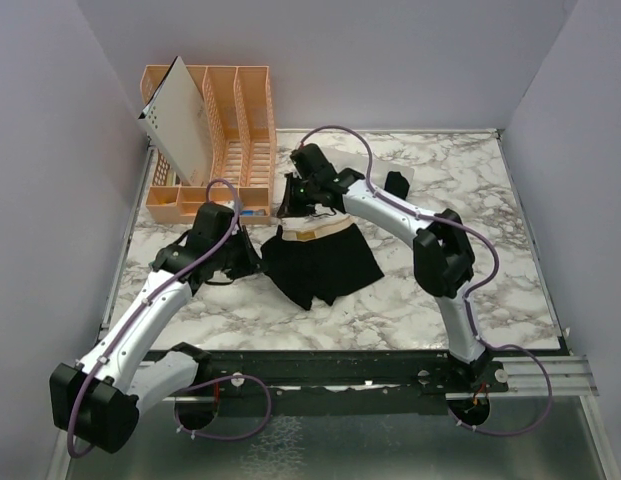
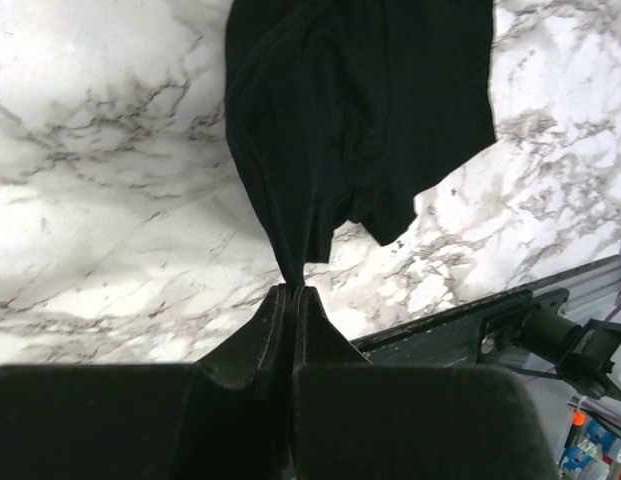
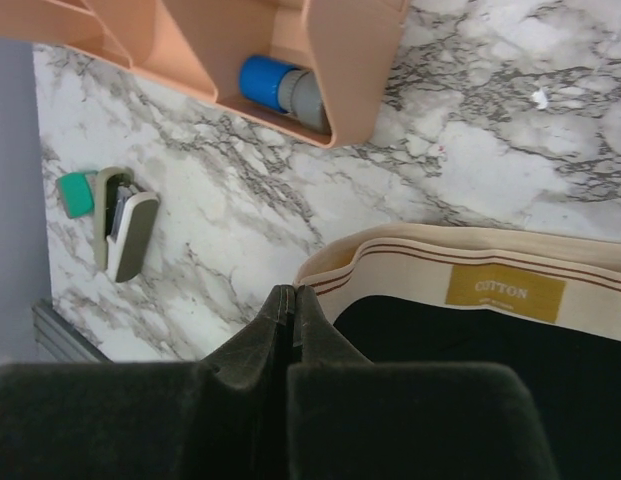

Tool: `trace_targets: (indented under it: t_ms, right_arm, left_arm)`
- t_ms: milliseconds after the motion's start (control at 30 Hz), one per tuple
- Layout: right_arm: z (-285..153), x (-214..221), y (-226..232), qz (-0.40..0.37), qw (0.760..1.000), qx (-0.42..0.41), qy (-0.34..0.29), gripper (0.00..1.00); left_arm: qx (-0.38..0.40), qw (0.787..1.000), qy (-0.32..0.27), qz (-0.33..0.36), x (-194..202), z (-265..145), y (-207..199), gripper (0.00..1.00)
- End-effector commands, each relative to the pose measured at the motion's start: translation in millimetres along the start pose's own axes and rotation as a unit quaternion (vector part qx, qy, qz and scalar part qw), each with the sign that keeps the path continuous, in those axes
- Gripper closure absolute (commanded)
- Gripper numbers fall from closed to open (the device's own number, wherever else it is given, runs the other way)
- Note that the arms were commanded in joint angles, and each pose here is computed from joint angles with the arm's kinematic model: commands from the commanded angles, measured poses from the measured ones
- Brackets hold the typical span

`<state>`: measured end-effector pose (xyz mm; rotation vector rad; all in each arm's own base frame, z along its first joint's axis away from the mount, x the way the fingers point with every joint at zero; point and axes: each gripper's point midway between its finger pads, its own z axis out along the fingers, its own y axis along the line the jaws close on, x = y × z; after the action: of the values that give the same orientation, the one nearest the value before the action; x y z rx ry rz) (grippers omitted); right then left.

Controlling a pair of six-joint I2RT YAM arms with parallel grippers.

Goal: Roll the underwear
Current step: Fold the underwear at the center of the board.

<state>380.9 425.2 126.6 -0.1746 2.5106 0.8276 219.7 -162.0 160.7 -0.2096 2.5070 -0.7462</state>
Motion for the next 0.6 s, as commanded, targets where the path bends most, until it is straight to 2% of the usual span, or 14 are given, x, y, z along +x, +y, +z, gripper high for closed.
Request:
trace_targets:
  t_ms: [0, 300, 433, 567]
  right_arm:
    - [-19.7, -5.7, 44.5, -0.006, 0.998, -0.061, -0.008, 0.99]
    - [-9.6, 2.5, 71.2, -0.016, 0.997, -0.076, 0.008, 1.00]
    - [-6.1, -10.9, 62.9, -0.029, 0.998, -0.052, -0.014, 0.99]
    - [-0.8, -30.0, 40.6, -0.029, 0.999, -0.037, -0.021, 1.00]
  left_arm:
    - [-0.061, 0.998, 0.010, -0.020, 14.2, -8.4, 30.0, 1.00]
    - [-0.121, 0.992, 0.006, -0.029, 9.2, -16.9, 64.7, 1.00]
    - [-0.109, 0.994, 0.008, -0.025, 3.3, -13.8, 62.7, 1.00]
    - [-0.066, 0.998, 0.016, -0.017, -4.3, -3.7, 45.7, 1.00]
